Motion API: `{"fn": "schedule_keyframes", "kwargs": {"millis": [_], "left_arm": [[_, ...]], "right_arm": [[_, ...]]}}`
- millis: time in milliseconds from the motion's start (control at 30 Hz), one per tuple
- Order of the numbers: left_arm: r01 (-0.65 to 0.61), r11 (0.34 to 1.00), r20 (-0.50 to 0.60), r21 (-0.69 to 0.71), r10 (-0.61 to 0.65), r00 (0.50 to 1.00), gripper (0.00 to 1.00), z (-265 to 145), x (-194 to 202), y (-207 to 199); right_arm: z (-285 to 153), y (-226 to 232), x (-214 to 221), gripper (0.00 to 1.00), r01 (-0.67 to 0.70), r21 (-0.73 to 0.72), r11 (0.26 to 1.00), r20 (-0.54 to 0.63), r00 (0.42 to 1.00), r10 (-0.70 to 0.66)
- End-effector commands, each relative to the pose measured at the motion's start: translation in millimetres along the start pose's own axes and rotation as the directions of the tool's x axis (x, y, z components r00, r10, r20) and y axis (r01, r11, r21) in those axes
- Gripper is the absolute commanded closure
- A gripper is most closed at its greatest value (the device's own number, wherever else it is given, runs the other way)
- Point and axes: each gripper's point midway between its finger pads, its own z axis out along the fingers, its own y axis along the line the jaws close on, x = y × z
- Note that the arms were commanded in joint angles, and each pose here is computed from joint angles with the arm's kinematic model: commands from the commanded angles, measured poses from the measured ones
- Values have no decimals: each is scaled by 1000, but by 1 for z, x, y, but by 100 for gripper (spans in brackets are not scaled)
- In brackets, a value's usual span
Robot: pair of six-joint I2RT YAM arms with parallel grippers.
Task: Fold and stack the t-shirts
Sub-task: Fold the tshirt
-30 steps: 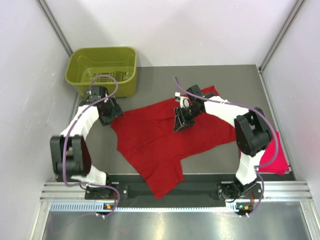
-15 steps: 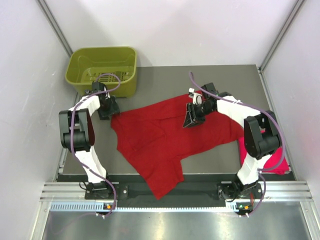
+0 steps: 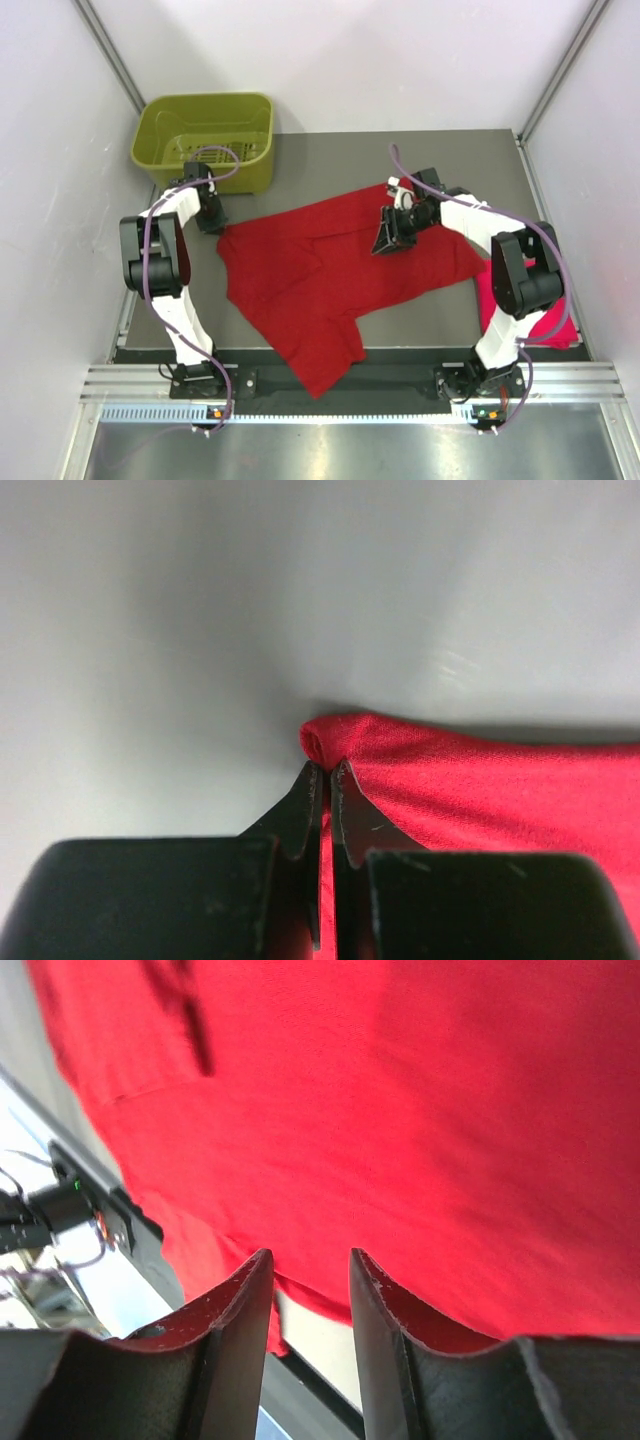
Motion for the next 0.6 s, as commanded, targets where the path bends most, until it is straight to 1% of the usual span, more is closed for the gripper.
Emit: {"fn": "schedule_keyframes", "kwargs": {"millis": [0,133,167,233,267,300,333,367,400,433,467,500,567], "left_arm": [[24,990,137,-142,-4,990,100,-8,-46,33],[35,983,170,-178,-5,985,100,-10,-61,43],[42,982,165,-185,-12,986,93,-10,-62,45],[56,982,147,-181,-29,989,75,-13,-62,42],[80,983,142,-167,-56,988,63,-15,-60,39],[95,985,146,-143,-74,987,48,-23,-58,34],[109,987,147,-121,-90,985,44,-27,-56,30],[136,984,127,-111,-122,984,40,-26,-43,28],[150,984,144,-97,-136,980,32,-39,-43,25],[158,982,143,-102,-142,979,26,-44,-37,24],[183,977,130,-114,-168,977,25,-46,-26,27],[192,976,157,-101,-175,972,25,-62,-26,25],[202,975,155,-95,-186,970,25,-73,-14,26]], "right_arm": [[-21,-8,-15,63,-36,16,999,94,995,34],[-36,-36,-20,63,-130,107,986,139,984,114],[-39,-42,-21,62,-148,131,980,148,981,128],[-50,-62,-24,61,-194,189,963,182,970,159],[-52,-68,-25,61,-218,202,955,192,965,180],[-60,-78,-31,60,-255,208,944,230,951,206],[-62,-84,-34,60,-275,208,939,246,944,222],[-65,-88,-39,59,-293,203,934,270,934,234],[-70,-95,-50,57,-331,180,926,320,910,263],[-71,-99,-56,57,-354,163,921,343,895,284],[-73,-102,-63,56,-370,141,918,368,881,299],[-79,-105,-79,56,-389,107,915,419,852,313],[-81,-105,-99,55,-385,83,919,452,837,310]]}}
